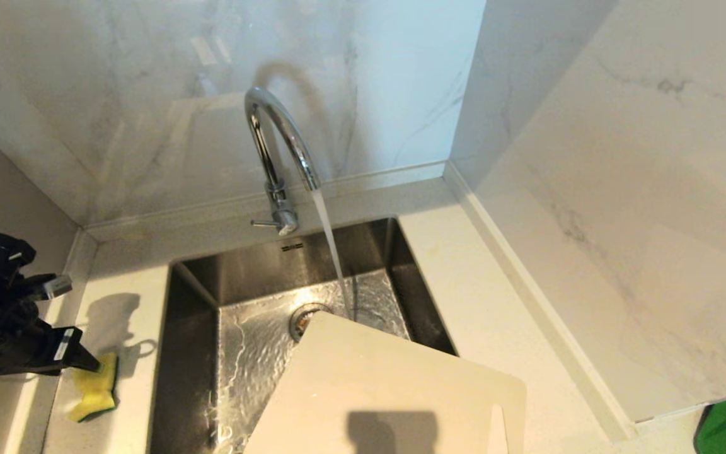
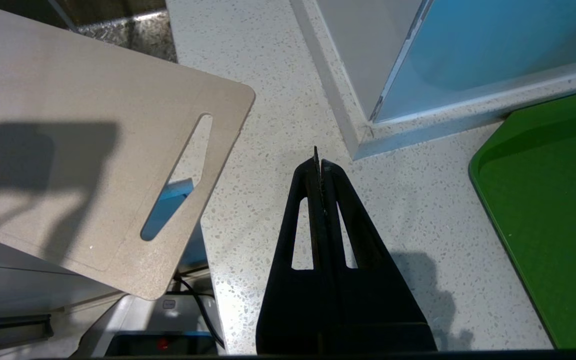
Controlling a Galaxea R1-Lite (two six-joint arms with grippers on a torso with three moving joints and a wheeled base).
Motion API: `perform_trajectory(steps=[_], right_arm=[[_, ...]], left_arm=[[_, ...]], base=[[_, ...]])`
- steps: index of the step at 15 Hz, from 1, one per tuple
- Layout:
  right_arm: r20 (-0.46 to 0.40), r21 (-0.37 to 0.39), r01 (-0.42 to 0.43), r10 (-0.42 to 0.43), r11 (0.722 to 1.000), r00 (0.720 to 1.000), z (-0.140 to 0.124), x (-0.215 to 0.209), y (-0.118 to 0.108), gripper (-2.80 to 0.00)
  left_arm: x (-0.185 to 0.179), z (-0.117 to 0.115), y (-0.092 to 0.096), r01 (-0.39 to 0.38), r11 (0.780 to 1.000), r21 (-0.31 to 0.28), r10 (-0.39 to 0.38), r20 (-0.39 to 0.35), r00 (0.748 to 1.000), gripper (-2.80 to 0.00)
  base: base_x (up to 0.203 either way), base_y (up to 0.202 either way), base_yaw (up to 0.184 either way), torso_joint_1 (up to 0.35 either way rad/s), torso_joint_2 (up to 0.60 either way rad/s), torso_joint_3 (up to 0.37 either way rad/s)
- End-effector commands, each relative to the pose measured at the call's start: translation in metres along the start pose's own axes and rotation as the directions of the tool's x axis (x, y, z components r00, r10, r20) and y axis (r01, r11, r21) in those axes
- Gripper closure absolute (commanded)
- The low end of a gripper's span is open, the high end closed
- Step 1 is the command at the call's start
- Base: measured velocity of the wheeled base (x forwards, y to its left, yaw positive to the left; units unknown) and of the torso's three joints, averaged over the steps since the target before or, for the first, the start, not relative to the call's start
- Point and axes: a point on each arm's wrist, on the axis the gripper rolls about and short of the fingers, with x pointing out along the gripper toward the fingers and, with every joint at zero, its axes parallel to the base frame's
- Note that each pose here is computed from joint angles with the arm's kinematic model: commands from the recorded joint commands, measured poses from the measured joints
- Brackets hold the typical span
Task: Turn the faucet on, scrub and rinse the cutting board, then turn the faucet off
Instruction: Turn off the tap
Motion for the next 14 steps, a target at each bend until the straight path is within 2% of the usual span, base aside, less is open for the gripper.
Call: perform_trajectory(steps=[1, 3, 9, 14], right_arm=[[-0.001, 0.000, -0.001, 0.001, 1.000, 1.000, 0.000, 0.000, 0.000, 0.00], [-0.001, 0.000, -0.001, 0.001, 1.000, 1.000, 0.000, 0.000, 0.000, 0.00], [-0.001, 0.000, -0.001, 0.001, 1.000, 1.000, 0.000, 0.000, 0.000, 0.00], [-0.001, 0.000, -0.001, 0.001, 1.000, 1.000, 0.000, 0.000, 0.000, 0.00]], left_arm=[[-0.025, -0.003, -0.004, 0.002, 0.999, 0.040, -0.004, 0.068, 0.998, 0.00], [-0.034, -0.002, -0.011, 0.011, 0.997, 0.072, -0.018, 0.099, 0.995, 0.00], [-0.063, 0.026, -0.046, 0.059, 0.982, 0.178, -0.099, 0.225, 0.969, 0.00], [-0.062, 0.059, -0.092, 0.106, 0.947, 0.302, -0.193, 0.272, 0.943, 0.00]], base=[[0.000, 0.000, 0.000, 0.000, 0.00, 0.000], [0.000, 0.000, 0.000, 0.000, 0.00, 0.000], [0.000, 0.000, 0.000, 0.000, 0.00, 0.000], [0.000, 0.000, 0.000, 0.000, 0.00, 0.000]])
